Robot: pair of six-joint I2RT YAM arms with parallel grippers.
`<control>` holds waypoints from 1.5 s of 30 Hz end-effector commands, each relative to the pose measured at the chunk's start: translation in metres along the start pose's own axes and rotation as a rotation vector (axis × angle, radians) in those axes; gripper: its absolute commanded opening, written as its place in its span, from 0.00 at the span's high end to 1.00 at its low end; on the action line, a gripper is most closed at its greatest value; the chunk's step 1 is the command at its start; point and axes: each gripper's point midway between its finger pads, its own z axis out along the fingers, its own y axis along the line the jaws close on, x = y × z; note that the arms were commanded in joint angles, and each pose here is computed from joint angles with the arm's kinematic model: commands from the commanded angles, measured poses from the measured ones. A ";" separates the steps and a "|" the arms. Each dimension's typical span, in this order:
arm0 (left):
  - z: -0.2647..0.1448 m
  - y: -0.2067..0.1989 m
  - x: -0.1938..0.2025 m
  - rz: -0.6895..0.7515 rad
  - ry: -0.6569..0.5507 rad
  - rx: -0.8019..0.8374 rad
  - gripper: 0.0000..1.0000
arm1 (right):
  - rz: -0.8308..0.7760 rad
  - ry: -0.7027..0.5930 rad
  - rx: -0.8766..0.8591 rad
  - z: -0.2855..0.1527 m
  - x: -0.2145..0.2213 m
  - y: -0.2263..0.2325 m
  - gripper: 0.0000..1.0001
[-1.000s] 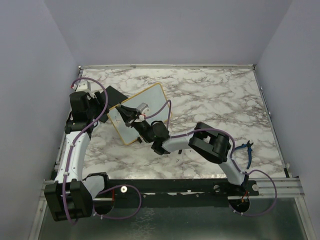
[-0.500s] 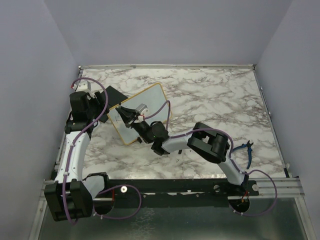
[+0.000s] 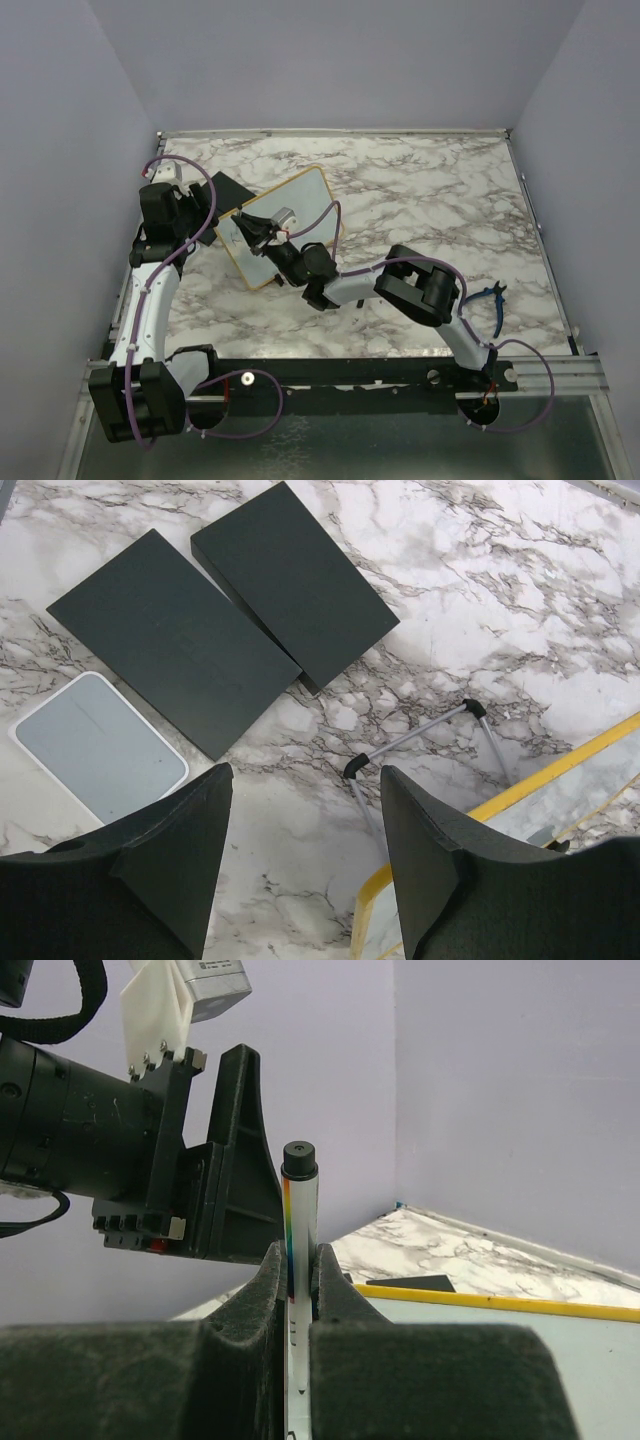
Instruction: Write a sentence on the whiteboard
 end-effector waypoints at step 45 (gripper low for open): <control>-0.005 -0.001 -0.001 0.001 -0.011 0.014 0.38 | 0.068 -0.051 -0.006 -0.034 -0.044 0.001 0.99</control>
